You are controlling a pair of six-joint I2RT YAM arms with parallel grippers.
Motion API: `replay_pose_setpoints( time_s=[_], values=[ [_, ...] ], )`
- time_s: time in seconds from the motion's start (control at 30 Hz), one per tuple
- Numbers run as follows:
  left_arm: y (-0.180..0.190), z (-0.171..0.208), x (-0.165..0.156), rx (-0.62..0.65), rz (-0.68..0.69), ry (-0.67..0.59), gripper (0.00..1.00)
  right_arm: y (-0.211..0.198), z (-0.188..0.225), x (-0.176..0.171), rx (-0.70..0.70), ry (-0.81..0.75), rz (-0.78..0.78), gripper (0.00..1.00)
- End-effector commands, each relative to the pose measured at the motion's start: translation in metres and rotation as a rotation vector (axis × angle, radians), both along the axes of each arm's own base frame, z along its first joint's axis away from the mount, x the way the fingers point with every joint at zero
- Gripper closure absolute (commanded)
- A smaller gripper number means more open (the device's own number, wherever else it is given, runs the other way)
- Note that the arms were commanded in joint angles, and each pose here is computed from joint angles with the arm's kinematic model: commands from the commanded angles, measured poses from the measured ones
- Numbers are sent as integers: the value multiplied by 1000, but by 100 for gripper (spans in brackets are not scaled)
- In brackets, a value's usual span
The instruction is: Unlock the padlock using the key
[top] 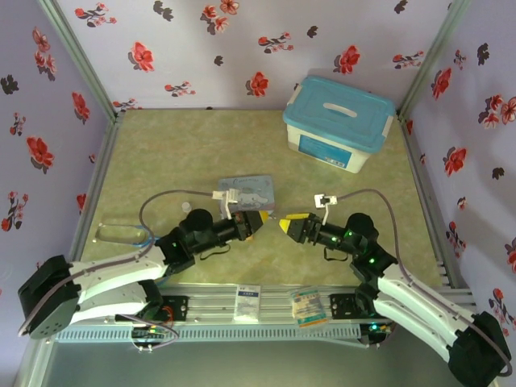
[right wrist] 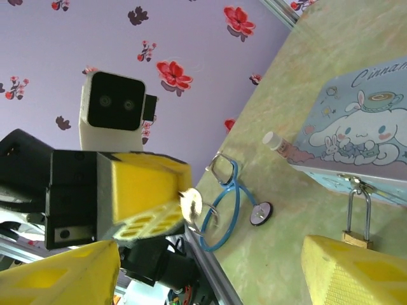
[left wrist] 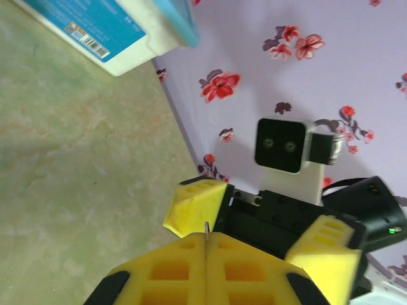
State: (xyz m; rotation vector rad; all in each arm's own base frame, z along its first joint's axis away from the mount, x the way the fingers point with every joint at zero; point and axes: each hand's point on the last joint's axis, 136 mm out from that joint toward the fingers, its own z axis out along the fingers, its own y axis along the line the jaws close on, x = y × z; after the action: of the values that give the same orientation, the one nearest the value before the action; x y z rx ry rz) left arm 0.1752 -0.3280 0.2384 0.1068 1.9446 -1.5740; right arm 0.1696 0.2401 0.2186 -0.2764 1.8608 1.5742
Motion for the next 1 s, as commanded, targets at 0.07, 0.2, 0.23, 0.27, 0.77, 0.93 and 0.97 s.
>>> replay_pose_setpoints(
  time_s=[0.07, 0.2, 0.23, 0.27, 0.77, 0.93, 0.97],
  values=[
    [2, 17, -22, 81, -155, -56, 100, 11, 36, -12, 133, -26, 147, 25],
    [0, 22, -27, 74, -188, -59, 100, 14, 54, -16, 248, -14, 200, 24],
    [-1, 24, -29, 63, -200, -57, 100, 15, 55, -16, 255, -9, 209, 24],
    [-3, 27, -29, 54, -209, -62, 100, 17, 53, -15, 254, -5, 213, 24],
    [-8, 38, -23, 0, -207, -74, 100, 26, 40, -27, 232, 12, 248, 50],
    [-7, 41, -21, -10, -202, -78, 100, 25, 34, -29, 212, 15, 240, 61],
    [-8, 41, -21, -11, -202, -78, 100, 25, 34, -29, 212, 14, 238, 63]
  ],
)
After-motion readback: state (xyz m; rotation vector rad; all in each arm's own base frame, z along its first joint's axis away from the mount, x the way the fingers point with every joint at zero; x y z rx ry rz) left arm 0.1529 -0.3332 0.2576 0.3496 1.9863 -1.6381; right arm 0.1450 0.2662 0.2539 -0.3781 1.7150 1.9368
